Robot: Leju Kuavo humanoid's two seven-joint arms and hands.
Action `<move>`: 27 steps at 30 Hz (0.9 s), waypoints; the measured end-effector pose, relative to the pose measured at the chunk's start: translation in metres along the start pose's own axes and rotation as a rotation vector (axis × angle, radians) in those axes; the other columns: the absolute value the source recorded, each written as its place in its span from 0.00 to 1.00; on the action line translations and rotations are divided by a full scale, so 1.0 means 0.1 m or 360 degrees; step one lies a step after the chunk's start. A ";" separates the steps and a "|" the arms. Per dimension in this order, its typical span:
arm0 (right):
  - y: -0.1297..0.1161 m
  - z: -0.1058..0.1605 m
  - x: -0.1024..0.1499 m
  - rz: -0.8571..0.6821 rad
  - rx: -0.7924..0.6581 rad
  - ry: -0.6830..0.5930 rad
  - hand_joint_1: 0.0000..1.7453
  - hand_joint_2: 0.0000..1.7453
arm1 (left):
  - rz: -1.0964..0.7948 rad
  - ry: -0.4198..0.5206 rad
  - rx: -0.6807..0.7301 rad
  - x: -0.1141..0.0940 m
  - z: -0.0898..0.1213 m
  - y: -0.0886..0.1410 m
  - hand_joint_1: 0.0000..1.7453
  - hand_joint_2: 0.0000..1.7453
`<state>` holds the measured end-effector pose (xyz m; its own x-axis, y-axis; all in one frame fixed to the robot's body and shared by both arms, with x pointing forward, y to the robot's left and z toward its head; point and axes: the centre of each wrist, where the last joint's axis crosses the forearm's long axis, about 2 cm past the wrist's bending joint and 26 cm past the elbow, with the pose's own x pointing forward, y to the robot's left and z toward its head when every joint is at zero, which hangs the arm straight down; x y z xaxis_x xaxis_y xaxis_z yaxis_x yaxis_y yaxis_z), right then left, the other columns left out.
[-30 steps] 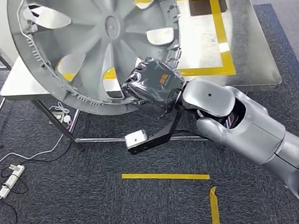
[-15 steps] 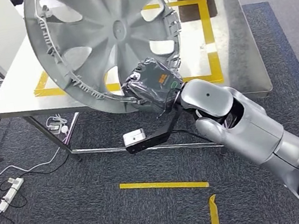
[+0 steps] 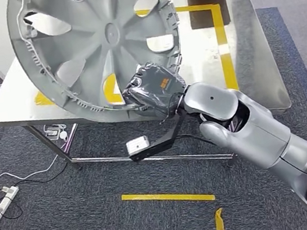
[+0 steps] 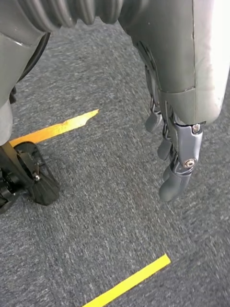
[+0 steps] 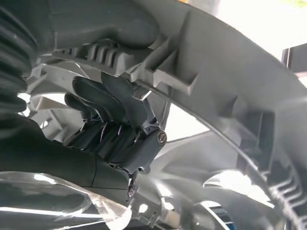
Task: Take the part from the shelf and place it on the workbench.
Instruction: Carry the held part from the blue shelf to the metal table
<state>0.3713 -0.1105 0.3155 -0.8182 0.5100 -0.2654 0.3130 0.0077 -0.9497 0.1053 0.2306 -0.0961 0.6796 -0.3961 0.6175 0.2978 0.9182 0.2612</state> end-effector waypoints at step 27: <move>0.02 0.02 -0.01 -0.0040 0.0044 -0.0019 1.00 1.00 | -0.0001 0.0003 0.0013 -0.02 0.00 0.04 0.00 1.00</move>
<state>0.3718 -0.1125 0.3140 -0.8314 0.4996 -0.2431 0.2787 -0.0035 -0.9604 0.1051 0.2350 -0.0967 0.6806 -0.3966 0.6161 0.2928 0.9180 0.2675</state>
